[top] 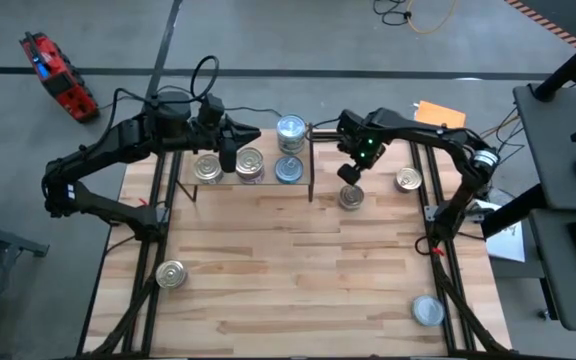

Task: Stack canned seafood by type on shelf
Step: Move the blue and pink tuna can to the center of the table

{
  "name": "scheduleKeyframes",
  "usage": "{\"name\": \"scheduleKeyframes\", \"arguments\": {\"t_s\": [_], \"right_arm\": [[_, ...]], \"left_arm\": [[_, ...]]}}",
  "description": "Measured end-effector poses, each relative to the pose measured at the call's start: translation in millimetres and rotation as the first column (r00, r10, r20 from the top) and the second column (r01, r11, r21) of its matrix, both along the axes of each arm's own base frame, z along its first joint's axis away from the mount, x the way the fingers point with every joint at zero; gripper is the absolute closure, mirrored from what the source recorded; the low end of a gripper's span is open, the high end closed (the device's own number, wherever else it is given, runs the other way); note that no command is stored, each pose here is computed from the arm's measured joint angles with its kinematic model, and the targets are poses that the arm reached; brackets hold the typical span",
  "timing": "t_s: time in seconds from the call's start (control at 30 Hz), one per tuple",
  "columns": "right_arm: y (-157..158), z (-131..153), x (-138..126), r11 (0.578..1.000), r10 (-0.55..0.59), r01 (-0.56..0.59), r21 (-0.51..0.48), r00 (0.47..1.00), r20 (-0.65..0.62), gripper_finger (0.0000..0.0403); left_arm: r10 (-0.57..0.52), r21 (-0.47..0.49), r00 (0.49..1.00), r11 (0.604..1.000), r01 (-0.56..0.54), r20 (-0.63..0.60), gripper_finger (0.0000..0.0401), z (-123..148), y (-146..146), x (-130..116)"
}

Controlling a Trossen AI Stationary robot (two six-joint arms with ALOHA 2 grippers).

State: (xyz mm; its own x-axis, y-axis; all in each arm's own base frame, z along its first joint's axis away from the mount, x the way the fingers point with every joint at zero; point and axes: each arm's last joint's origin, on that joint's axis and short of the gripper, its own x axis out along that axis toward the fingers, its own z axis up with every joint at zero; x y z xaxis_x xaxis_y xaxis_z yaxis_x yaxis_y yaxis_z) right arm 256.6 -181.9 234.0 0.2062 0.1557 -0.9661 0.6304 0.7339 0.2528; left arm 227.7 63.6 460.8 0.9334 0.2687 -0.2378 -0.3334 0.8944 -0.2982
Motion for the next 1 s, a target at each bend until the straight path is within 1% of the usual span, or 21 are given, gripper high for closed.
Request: {"name": "scheduleKeyframes", "arguments": {"t_s": [0.17, 0.3, 0.4, 0.47, 0.57, 0.63, 0.77, 0.8, 0.83, 1.0], "right_arm": [[2, -1, 1, 1.000, -0.004, 0.003, 0.020, 1.000, 0.005, 0.0061], [7, -9, 1, 0.999, 0.010, -0.009, 0.041, 1.000, -0.020, 0.0062], [18, -10, 2, 0.995, 0.017, -0.017, 0.098, 1.000, 0.006, 0.0076], [33, -12, 3, 0.990, 0.030, -0.039, 0.137, 0.997, 0.070, 0.0102], [60, -15, 3, 0.993, 0.017, -0.034, 0.111, 0.987, 0.157, 0.0166], [77, -20, -2, 0.998, -0.015, 0.006, 0.065, 0.989, 0.148, 0.0222], [101, -30, -14, 0.991, -0.074, 0.086, -0.101, 0.991, 0.113, 0.0357], [105, -32, -16, 0.986, -0.083, 0.098, -0.132, 0.990, 0.114, 0.0374], [108, -36, -18, 0.981, -0.101, 0.118, -0.153, 0.988, 0.115, 0.0379], [111, -58, -22, 0.968, -0.171, 0.190, -0.166, 0.977, 0.124, 0.0392]], "left_arm": [[0.000, 0.002, 1.000, 1.000, 0.000, -0.001, 0.0365, 0, 0, 0], [-0.001, 0.002, 1.000, 1.000, 0.001, -0.001, 0.0365, 0, 0, 0], [-0.001, 0.002, 1.000, 1.000, 0.001, -0.001, 0.0365, 0, 0, 0], [-0.007, 0.002, 1.000, 1.000, 0.007, -0.001, 0.0365, 0, -2, 0], [-0.025, 0.006, 1.000, 1.000, 0.025, -0.002, 0.0365, 0, -5, 1], [-0.035, 0.006, 0.999, 0.999, 0.035, -0.002, 0.0365, 0, -8, 2], [-0.035, 0.020, 0.999, 0.999, 0.036, -0.007, 0.0365, 0, -12, 3], [-0.028, 0.026, 1.000, 0.999, 0.029, -0.008, 0.0365, 0, -12, 3], [-0.024, 0.032, 1.000, 0.999, 0.025, -0.010, 0.0365, 0, -13, 4], [0.002, 0.050, 1.000, 0.999, -0.001, -0.009, 0.0365, 0, -13, 4]]}}
